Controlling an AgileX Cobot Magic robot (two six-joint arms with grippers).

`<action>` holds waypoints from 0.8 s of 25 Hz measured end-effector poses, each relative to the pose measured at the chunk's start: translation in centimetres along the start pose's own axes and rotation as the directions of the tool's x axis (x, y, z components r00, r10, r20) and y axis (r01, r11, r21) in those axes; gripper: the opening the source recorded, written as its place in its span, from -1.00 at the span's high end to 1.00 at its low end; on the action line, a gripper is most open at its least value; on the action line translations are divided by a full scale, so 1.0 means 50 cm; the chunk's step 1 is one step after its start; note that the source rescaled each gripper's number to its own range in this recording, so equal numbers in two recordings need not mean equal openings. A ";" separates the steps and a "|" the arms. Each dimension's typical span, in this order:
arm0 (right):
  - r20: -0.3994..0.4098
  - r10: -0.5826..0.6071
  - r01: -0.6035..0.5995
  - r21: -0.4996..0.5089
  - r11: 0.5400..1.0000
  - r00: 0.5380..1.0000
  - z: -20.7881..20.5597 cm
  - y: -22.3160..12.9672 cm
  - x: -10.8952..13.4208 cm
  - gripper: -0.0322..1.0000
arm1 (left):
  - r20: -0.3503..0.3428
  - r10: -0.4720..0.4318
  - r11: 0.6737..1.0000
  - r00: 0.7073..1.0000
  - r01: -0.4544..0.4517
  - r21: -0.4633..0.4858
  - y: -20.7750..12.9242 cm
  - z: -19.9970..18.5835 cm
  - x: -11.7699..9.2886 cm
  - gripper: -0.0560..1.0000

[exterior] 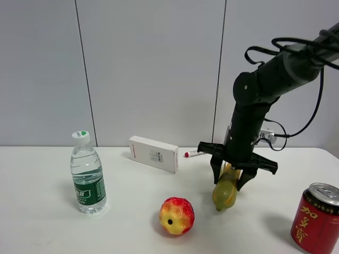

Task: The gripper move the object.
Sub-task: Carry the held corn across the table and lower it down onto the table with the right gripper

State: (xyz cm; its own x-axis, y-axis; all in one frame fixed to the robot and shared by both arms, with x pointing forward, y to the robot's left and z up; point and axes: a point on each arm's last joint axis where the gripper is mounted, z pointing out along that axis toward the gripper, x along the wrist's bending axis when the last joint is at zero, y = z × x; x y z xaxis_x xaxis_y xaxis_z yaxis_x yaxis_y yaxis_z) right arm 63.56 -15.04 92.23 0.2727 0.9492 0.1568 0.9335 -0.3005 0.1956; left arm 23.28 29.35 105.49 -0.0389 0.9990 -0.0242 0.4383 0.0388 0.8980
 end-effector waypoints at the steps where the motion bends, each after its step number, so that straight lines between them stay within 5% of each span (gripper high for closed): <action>1: -0.016 -0.022 0.022 -0.022 1.000 1.000 -0.021 0.003 0.003 0.94 | 0.000 0.000 1.000 1.000 0.000 0.000 0.000 0.000 0.000 -1.00; 8: -0.082 -0.304 0.284 -0.193 0.939 0.949 -0.172 0.003 0.024 0.94 | 0.000 0.000 1.000 1.000 0.000 0.000 0.000 0.000 0.000 -1.00; 13: -0.082 -0.554 0.525 -0.233 0.819 0.828 -0.273 -0.026 0.094 0.94 | 0.000 0.000 1.000 1.000 0.000 0.000 0.000 0.000 0.000 -1.00; 20: -0.138 -0.768 0.645 -0.462 0.608 0.625 -0.448 -0.072 0.247 0.94 | 0.000 0.000 1.000 1.000 0.000 0.000 0.000 0.000 0.000 -1.00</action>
State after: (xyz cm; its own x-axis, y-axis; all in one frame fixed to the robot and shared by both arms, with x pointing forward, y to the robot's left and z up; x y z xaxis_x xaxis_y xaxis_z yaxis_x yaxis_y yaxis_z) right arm 58.35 -4.33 115.16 -0.5786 0.8116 0.0812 0.6360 0.3866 0.6678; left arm 23.28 29.35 105.49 -0.0389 0.9990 -0.0242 0.4383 0.0388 0.8980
